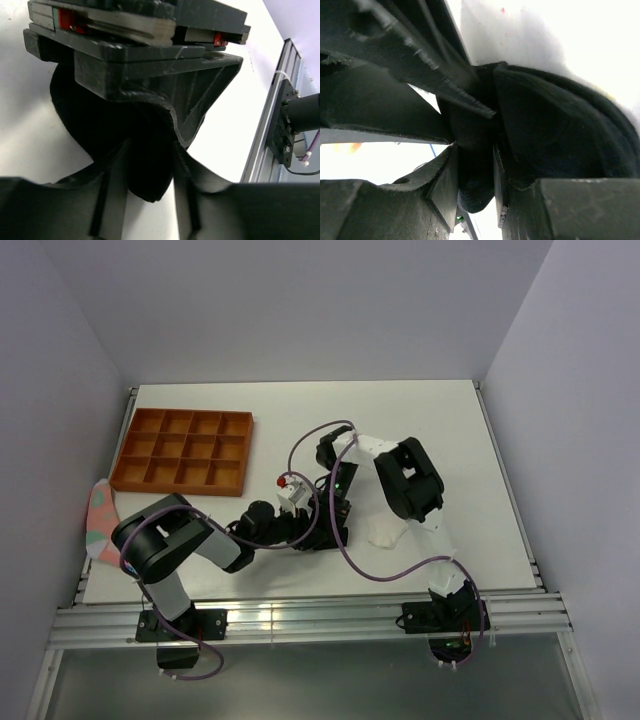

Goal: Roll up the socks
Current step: Roll the sock at the center of the board.

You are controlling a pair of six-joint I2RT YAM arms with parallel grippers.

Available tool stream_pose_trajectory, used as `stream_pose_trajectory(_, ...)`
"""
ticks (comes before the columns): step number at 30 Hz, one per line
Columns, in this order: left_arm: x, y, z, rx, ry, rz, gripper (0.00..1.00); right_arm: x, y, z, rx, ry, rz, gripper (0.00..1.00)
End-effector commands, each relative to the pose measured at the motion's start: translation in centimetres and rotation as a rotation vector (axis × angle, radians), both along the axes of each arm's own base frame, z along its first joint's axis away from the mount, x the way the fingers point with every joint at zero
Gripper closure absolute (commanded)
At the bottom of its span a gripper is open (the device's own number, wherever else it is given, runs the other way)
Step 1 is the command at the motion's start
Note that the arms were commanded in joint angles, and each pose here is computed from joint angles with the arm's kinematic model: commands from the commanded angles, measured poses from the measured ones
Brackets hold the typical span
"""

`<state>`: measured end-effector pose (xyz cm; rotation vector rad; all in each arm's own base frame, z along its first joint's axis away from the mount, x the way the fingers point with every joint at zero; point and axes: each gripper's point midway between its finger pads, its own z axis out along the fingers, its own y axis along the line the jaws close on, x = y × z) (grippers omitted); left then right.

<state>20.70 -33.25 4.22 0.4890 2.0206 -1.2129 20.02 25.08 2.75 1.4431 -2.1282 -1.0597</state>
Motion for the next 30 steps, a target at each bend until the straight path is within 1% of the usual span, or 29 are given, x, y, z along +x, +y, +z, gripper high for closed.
stream_pose_trajectory(1,-1.1,-0.4,-0.4,-0.017,0.031,-0.045,0.61,1.6,-0.2,-2.0,-0.009,-0.084,-0.007,0.79)
stream_pose_trajectory(3,-1.2,-0.3,-0.8,-0.007,0.043,-0.044,0.67,1.8,-0.2,-1.9,-0.006,-0.097,-0.011,0.78)
stream_pose_trajectory(5,-1.3,-0.3,-1.0,0.000,0.053,-0.042,0.76,2.0,-0.2,-1.9,-0.012,-0.111,-0.027,0.77)
stream_pose_trajectory(7,-1.4,-0.2,-1.4,0.010,0.066,-0.041,0.89,2.2,-0.2,-2.0,-0.015,-0.125,-0.043,0.73)
stream_pose_trajectory(9,-1.5,-0.2,-2.0,0.026,0.087,-0.036,0.98,2.5,-0.1,-2.1,-0.003,-0.157,-0.057,0.68)
stream_pose_trajectory(10,-1.6,-0.2,-2.1,0.027,0.091,-0.036,1.00,2.6,-0.1,-2.0,-0.004,-0.164,-0.066,0.67)
stream_pose_trajectory(13,-1.8,-0.1,-2.5,0.030,0.114,-0.027,1.00,2.9,0.0,-1.7,0.000,-0.196,-0.090,0.62)
stream_pose_trajectory(15,-1.7,0.1,-3.0,0.040,0.137,-0.013,1.00,3.1,0.0,-1.4,0.008,-0.218,-0.108,0.56)
stream_pose_trajectory(20,-1.8,0.5,-4.7,0.086,0.192,0.013,1.00,3.4,-0.1,0.1,0.043,-0.272,-0.149,0.47)
stream_pose_trajectory(22,-1.7,0.5,-5.2,0.099,0.207,0.020,1.00,3.7,-0.3,1.2,0.063,-0.306,-0.165,0.47)
stream_pose_trajectory(24,-1.5,0.6,-5.7,0.117,0.221,0.037,1.00,3.6,-0.7,1.3,0.062,-0.324,-0.176,0.46)
stream_pose_trajectory(28,-1.4,0.7,-5.7,0.119,0.226,0.050,1.00,3.8,-1.6,2.7,0.084,-0.396,-0.190,0.44)
stream_pose_trajectory(30,-1.5,0.8,-6.0,0.132,0.234,0.055,1.00,3.7,-2.1,2.9,0.086,-0.409,-0.194,0.43)
